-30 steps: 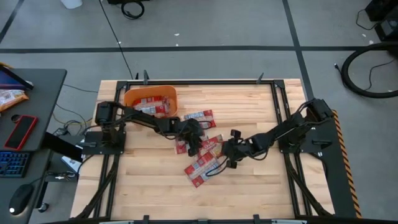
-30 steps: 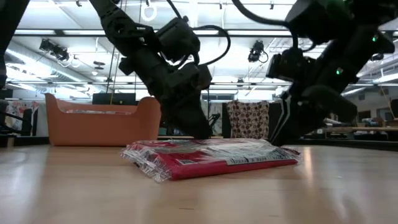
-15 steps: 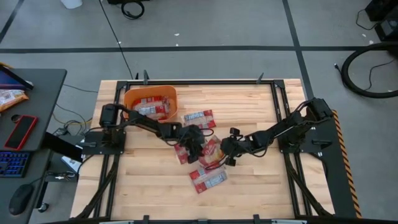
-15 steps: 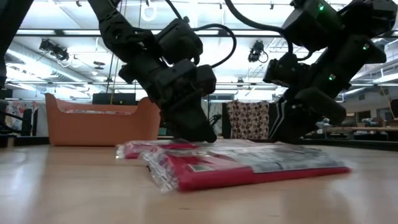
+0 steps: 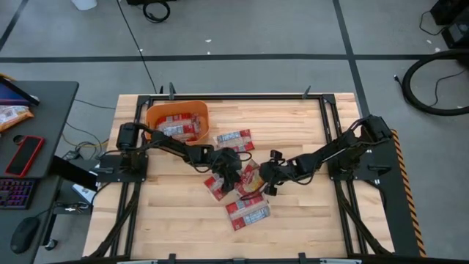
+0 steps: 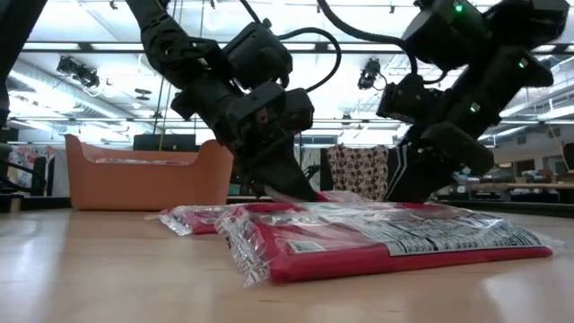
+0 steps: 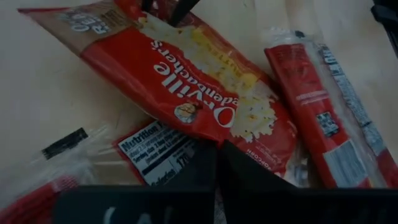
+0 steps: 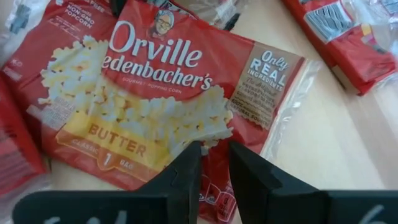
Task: Sort popcorn bags into baskets
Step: Put the red popcorn bag into the orange bin
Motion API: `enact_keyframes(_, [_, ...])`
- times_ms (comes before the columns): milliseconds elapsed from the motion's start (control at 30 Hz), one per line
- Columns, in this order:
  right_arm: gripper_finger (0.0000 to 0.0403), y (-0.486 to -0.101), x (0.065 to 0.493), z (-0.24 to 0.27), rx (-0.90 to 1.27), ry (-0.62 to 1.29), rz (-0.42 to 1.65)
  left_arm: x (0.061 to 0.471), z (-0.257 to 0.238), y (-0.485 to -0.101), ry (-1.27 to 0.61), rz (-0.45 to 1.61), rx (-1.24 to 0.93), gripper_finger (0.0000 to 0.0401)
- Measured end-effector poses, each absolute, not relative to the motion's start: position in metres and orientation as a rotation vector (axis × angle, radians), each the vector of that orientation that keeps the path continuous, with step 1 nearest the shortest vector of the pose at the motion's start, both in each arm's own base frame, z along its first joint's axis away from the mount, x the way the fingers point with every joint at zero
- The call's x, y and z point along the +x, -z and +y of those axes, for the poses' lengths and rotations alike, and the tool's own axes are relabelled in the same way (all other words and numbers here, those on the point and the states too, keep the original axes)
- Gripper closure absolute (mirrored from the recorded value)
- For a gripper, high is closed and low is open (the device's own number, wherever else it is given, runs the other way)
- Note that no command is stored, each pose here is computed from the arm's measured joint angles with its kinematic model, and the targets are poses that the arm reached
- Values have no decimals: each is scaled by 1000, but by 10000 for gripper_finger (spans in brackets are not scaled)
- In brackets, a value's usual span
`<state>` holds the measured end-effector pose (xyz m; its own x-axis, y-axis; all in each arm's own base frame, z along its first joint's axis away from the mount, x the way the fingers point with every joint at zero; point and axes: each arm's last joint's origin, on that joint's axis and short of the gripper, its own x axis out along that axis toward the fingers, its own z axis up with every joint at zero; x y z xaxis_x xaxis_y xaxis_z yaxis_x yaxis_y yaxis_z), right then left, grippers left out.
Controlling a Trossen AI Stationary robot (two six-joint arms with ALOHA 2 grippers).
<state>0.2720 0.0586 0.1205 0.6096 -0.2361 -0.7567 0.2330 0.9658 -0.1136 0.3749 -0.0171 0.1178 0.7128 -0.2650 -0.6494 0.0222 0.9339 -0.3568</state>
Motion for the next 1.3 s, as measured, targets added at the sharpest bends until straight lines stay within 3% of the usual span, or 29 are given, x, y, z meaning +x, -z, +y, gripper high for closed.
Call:
enact_keyframes(400, [316,-197,296,67,-57,381,1141,337,-18,-193,122,801,-182,399])
enact_keyframes(600, [316,-233,290,81,-169,514,1147,306,-21,-232,58,809,-132,399])
enact_keyframes(933, [316,-228,278,97,-192,554,1131,221,-10,-290,30,875,-49,399])
enact_keyframes(1133, [316,-226,277,100,-185,548,1126,172,17,-304,-156,953,-1,399])
enact_keyframes(1300, [316,-226,278,101,-182,539,1113,155,40,-306,-305,991,7,399])
